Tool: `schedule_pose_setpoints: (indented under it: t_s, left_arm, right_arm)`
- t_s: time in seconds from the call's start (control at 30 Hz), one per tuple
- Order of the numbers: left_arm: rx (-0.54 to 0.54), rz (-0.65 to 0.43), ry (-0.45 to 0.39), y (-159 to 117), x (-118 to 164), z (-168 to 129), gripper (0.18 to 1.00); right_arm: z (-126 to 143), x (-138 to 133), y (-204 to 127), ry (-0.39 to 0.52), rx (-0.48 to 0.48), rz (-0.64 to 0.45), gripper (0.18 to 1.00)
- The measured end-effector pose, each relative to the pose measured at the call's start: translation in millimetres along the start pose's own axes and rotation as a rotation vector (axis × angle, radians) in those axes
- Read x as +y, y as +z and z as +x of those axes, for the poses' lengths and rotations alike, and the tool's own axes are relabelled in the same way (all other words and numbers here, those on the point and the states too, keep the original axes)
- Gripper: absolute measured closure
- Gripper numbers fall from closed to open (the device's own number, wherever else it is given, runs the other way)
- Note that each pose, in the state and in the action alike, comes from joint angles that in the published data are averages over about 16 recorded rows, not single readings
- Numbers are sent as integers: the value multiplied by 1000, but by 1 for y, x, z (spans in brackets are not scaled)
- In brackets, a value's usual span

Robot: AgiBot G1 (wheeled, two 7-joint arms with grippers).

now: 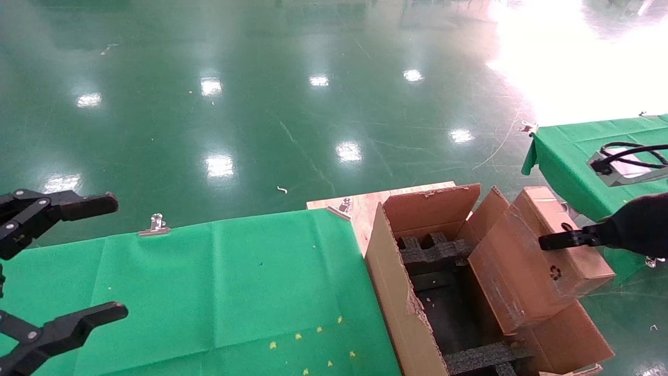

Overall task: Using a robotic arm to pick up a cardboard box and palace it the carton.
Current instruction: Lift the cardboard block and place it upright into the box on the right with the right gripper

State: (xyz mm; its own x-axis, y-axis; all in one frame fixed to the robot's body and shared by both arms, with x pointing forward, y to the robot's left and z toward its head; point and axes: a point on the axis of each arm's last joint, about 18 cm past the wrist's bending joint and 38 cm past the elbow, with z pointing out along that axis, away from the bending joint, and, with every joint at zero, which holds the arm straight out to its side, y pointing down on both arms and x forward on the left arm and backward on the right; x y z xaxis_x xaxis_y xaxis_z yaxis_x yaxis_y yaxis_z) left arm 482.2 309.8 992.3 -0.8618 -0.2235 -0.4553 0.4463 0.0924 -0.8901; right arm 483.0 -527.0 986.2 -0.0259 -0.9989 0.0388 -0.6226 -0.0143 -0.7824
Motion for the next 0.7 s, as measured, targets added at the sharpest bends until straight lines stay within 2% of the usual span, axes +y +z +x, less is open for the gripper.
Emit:
schedule_pose_setpoints:
  t_s: [0.7]
  left_arm:
    - [0, 0, 0, 0, 0, 0, 184]
  right_arm:
    - [7, 16, 39, -5, 66, -28, 805]
